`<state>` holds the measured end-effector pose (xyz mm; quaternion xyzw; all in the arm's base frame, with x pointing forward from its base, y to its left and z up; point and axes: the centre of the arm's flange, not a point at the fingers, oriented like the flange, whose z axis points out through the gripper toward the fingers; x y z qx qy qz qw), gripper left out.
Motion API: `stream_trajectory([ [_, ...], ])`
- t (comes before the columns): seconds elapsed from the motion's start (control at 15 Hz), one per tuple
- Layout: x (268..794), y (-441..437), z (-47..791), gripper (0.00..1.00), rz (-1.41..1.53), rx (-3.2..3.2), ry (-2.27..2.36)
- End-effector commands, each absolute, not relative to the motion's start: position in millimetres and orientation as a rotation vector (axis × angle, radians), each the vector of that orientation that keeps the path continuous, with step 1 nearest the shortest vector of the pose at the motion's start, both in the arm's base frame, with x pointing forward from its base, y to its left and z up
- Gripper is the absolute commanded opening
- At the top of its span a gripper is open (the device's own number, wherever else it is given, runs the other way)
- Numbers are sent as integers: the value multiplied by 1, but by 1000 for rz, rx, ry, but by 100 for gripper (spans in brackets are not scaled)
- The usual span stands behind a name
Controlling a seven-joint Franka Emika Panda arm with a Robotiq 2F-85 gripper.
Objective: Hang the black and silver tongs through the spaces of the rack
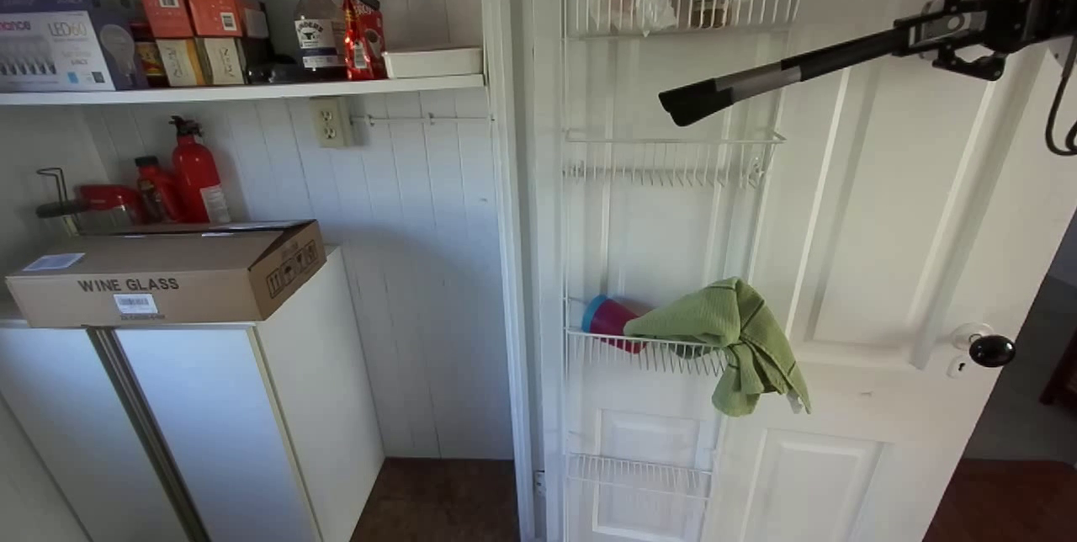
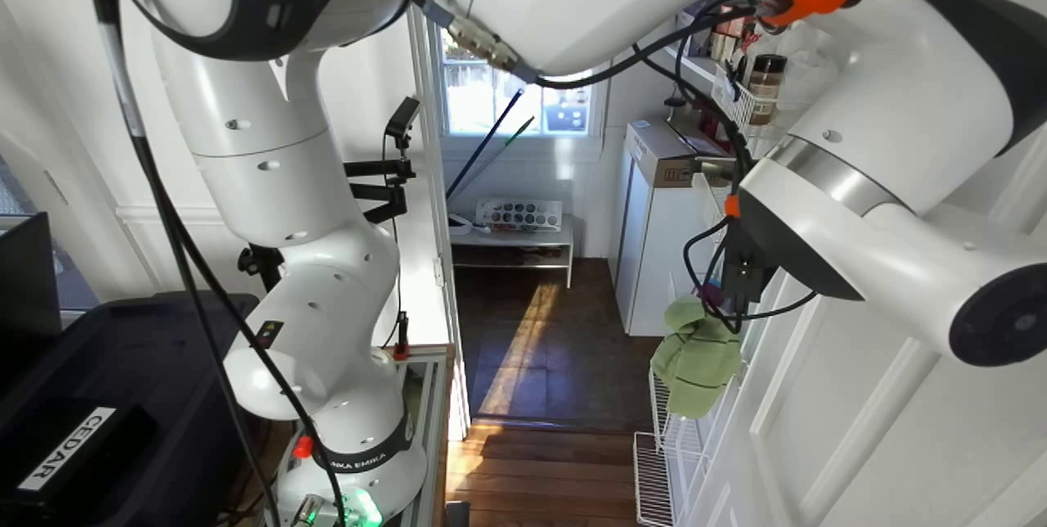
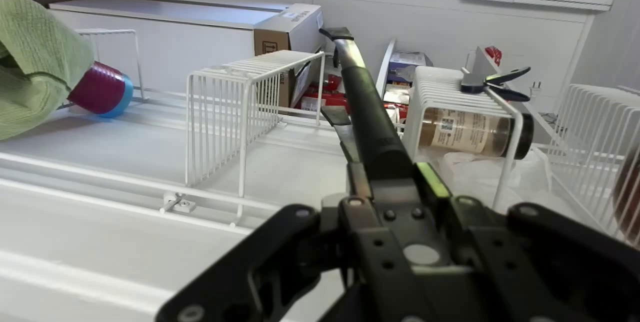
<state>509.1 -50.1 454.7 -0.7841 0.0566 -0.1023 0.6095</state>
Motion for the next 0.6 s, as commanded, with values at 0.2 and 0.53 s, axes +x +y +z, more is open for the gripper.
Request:
stream_trajectory([
  [0.2,491,-61,508,7,-256,-1938,54],
  [0.53,493,-66,537,7,-264,-2032,-25],
])
